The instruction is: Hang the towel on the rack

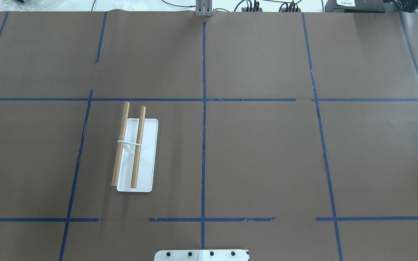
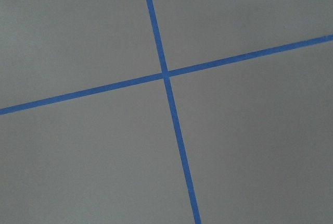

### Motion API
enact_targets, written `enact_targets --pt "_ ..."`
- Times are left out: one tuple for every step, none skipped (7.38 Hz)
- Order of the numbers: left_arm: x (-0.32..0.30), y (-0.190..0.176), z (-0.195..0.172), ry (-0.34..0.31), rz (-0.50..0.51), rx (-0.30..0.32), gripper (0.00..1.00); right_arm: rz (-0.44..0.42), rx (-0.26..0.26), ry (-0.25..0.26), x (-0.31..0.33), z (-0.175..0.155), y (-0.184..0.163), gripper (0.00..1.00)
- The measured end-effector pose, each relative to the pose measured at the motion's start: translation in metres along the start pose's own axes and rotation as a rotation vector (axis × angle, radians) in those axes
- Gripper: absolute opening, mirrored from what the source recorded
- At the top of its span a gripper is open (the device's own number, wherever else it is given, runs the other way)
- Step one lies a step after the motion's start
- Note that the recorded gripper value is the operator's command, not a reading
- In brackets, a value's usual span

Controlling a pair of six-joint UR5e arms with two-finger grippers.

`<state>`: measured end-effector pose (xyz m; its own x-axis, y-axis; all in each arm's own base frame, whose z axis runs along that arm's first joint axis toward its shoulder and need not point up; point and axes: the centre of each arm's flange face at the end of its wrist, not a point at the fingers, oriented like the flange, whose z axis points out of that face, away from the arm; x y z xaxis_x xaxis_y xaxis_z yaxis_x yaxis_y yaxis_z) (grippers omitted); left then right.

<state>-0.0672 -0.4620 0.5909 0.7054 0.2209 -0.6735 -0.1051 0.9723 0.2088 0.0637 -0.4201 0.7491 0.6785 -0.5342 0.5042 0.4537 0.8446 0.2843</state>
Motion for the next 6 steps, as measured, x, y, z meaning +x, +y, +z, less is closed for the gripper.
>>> enact_targets --pt "0.001 0.000 -0.001 0.000 0.002 0.003 1.00 -0.010 0.000 0.008 0.010 0.022 0.014 0.34" --pt "0.002 -0.001 -0.003 0.000 0.005 0.006 1.00 -0.014 0.001 0.015 0.014 0.033 0.023 0.20" --pt "0.004 -0.001 -0.004 0.000 0.008 0.010 1.00 -0.017 0.001 0.016 0.015 0.038 0.028 0.14" --pt "0.005 -0.002 -0.005 -0.001 0.010 0.012 1.00 -0.018 0.001 0.015 0.015 0.040 0.032 0.00" --pt "0.005 -0.002 -0.006 -0.001 0.011 0.013 1.00 -0.019 0.002 0.011 0.013 0.041 0.033 0.00" --pt "0.005 -0.002 -0.006 -0.001 0.011 0.013 1.00 -0.025 0.005 0.010 0.012 0.041 0.032 0.00"
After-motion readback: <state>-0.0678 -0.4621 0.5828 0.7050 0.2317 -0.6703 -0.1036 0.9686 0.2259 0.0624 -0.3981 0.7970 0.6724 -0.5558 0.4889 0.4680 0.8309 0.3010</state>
